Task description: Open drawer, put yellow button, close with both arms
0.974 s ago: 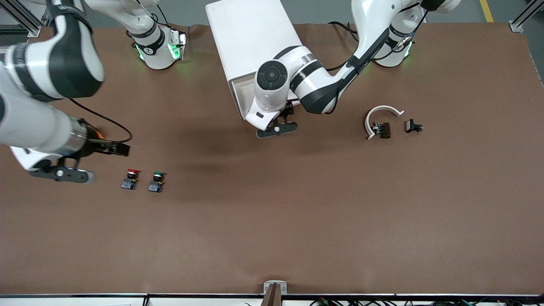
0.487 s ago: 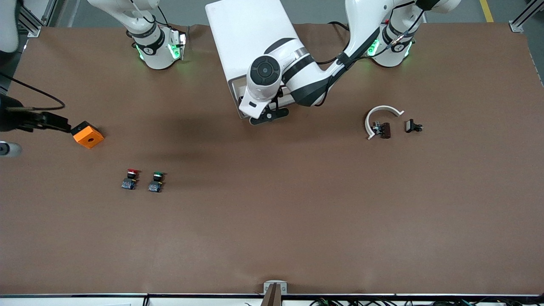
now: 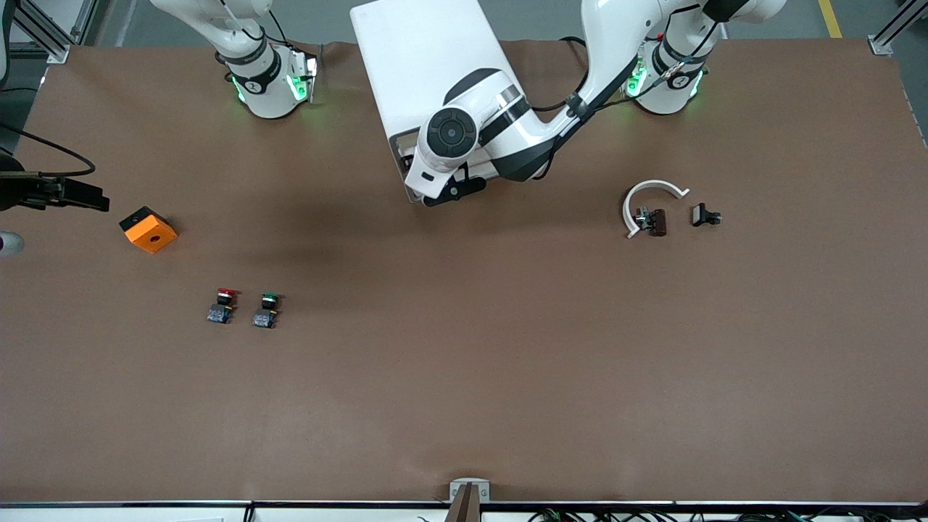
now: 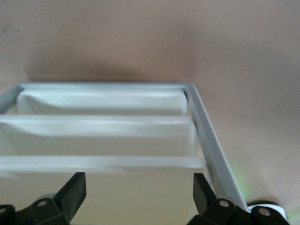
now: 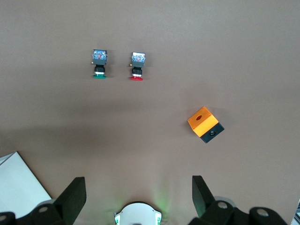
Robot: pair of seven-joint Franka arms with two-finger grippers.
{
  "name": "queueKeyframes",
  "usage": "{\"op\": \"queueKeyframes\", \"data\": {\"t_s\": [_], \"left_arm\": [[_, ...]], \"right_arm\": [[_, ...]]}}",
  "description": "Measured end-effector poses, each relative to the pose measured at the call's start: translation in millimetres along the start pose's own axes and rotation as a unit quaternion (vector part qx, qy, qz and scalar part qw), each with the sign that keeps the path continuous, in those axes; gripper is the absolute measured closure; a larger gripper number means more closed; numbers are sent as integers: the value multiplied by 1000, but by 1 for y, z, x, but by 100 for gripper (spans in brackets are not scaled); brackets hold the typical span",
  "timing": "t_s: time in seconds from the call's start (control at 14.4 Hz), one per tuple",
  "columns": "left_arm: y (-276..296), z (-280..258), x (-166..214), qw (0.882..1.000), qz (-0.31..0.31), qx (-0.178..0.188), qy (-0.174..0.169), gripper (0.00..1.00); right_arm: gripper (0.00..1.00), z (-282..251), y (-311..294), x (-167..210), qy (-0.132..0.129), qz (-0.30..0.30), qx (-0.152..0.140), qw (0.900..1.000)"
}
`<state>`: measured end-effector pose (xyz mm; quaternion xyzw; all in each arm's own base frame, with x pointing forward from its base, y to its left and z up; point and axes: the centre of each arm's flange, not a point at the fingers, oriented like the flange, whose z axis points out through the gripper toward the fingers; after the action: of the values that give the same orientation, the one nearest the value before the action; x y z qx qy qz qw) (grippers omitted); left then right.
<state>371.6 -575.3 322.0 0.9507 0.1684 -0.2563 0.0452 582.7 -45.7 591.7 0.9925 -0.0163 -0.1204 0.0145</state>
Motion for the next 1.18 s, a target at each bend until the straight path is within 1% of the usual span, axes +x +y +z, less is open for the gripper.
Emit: {"op": "queueKeyframes", "data": {"t_s": [0.07,0.28,0.42,0.56,0.63,0.7,0.9,1.04,1.18], "left_arm": [[1,4,-3,1000,0,1,-7,0],[1,5,-3,1000,-1,3,-8,0],[0,4,-1,1000,-4,1,-10,0],[-2,-5,12,1000,-14,-8,-10,0],[-4,-14,24,1000,-22,-15,-6,0],[-8,-25,40,999,-31,-22,3,0],[-23,-77,96,996,-55,-44,61,0],[-46,-133,133,991,-76,-58,96,0],[-85,-203,162,984,-91,-80,133,0]], "right_arm": [[0,0,-1,0,0,-1,0,1000],[0,-4,-2,-1,2,-2,0,1000],[0,-17,-1,-9,0,0,0,1000],[0,-30,0,-19,0,1,0,1000],[0,-33,0,-22,-4,1,0,1000],[0,-33,0,-23,-8,1,0,1000],[0,-32,4,-24,-13,5,1,1000],[0,-32,12,-24,-12,12,3,1000],[0,-34,18,-25,-5,17,4,1000]]}}
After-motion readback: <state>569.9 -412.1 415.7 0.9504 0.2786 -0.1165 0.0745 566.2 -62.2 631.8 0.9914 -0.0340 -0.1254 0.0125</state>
